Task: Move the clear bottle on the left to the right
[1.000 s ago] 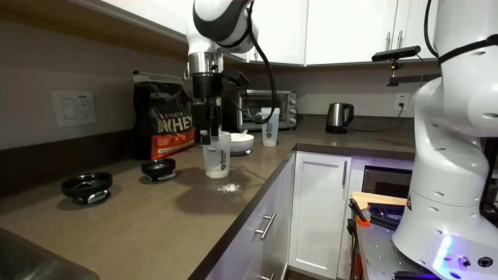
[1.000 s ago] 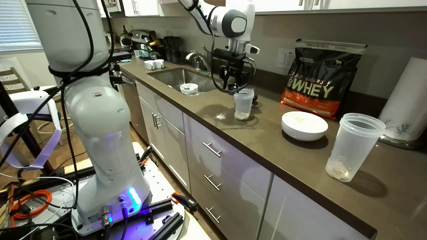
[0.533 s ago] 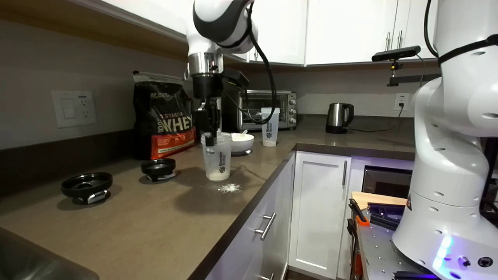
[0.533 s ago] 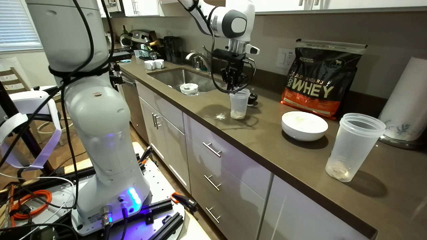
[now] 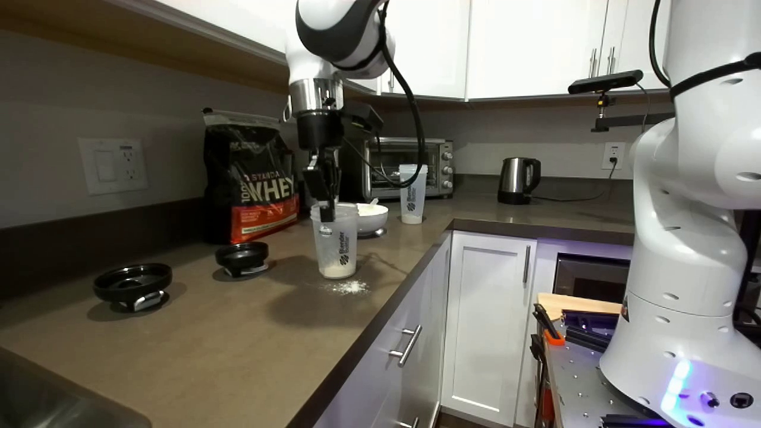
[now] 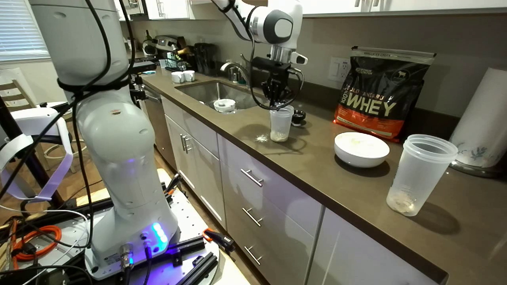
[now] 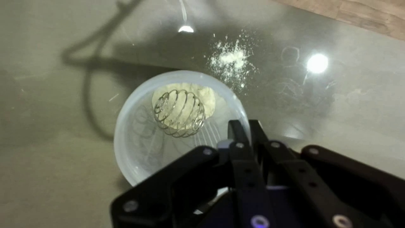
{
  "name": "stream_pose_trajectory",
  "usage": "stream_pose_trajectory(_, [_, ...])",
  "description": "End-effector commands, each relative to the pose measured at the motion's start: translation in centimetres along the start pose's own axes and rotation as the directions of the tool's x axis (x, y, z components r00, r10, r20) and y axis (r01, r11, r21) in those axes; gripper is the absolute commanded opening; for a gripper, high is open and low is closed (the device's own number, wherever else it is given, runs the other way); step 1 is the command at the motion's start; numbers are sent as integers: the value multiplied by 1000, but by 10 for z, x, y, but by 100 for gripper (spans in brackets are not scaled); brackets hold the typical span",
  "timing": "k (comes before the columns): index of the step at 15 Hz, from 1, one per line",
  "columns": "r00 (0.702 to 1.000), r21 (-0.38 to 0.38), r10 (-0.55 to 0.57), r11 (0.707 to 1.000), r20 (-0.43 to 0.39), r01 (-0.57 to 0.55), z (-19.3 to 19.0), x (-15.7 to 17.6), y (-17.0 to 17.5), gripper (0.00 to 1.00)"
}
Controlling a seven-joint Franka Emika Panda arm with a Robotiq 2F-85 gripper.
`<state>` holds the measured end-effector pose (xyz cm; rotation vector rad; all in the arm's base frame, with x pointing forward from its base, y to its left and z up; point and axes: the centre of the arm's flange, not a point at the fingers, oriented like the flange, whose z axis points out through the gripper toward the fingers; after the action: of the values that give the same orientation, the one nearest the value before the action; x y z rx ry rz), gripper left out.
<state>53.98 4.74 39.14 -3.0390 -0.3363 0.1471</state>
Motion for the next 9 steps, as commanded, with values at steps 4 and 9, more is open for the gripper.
stream_pose_trajectory(4, [998,-39,-2,999,64,4,-42,-18,6,2])
stream_pose_trajectory(9, [996,-91,24,996,90,-16,-78,-32,25,2])
